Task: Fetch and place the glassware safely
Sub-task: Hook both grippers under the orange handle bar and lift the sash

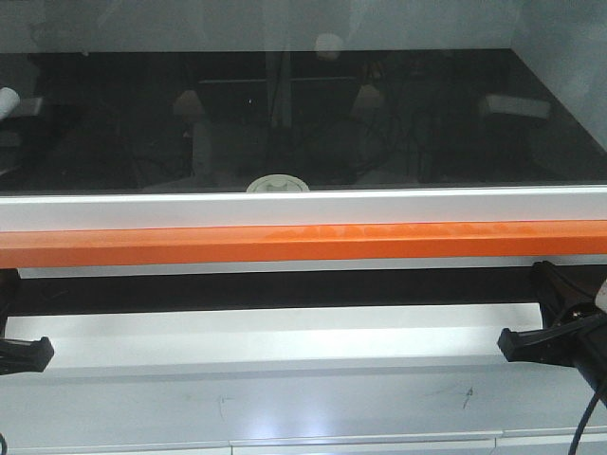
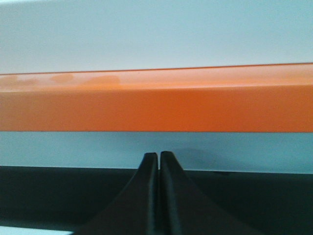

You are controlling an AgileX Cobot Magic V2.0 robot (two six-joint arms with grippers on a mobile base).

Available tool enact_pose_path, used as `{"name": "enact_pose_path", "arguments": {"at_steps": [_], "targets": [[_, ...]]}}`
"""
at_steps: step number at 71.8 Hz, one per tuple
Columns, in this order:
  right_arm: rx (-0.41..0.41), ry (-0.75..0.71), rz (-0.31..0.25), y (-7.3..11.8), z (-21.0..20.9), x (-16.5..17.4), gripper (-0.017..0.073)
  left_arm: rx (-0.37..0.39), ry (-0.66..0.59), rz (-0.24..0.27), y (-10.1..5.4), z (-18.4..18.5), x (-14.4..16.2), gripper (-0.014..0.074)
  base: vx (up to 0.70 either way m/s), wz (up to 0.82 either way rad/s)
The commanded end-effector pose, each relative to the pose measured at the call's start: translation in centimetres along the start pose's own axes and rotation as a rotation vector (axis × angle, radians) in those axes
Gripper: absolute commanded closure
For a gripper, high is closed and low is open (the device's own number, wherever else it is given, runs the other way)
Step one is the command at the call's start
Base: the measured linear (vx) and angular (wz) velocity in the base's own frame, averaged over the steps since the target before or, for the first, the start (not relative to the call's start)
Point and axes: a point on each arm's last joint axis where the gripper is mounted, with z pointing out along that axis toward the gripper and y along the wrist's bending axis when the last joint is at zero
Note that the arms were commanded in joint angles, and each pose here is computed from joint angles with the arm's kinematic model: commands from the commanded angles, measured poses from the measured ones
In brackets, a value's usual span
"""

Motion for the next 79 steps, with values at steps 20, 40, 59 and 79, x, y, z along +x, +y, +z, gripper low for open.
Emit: {"name": "enact_pose_path", "arguments": {"at_steps": [20, 40, 59, 79], "targets": [[-0.011, -0.146, -0.044, 0.2, 0.5, -1.8, 0.056, 0.023, -0.134, -0.002, -0.3, 0.4, -1.6, 0.0601, 0.0, 0.0], [-0.013, -0.167, -0.054, 0.3, 1.2, -2.9, 0.056, 0.023, -0.14, 0.01, -0.3, 0.5, -1.6, 0.0601, 0.0, 0.0], [-0.013, -0.16, -0.054, 0.3, 1.4, -3.0, 0.056, 0.001, -0.137, -0.004, 0.0, 0.7, -1.4, 0.0601, 0.0, 0.0], [-0.009, -0.149, -0.052, 0.2, 1.4, -2.9, 0.056, -0.006, -0.146, -0.011, 0.1, 1.0, -1.3, 0.0601, 0.0, 0.0]]}}
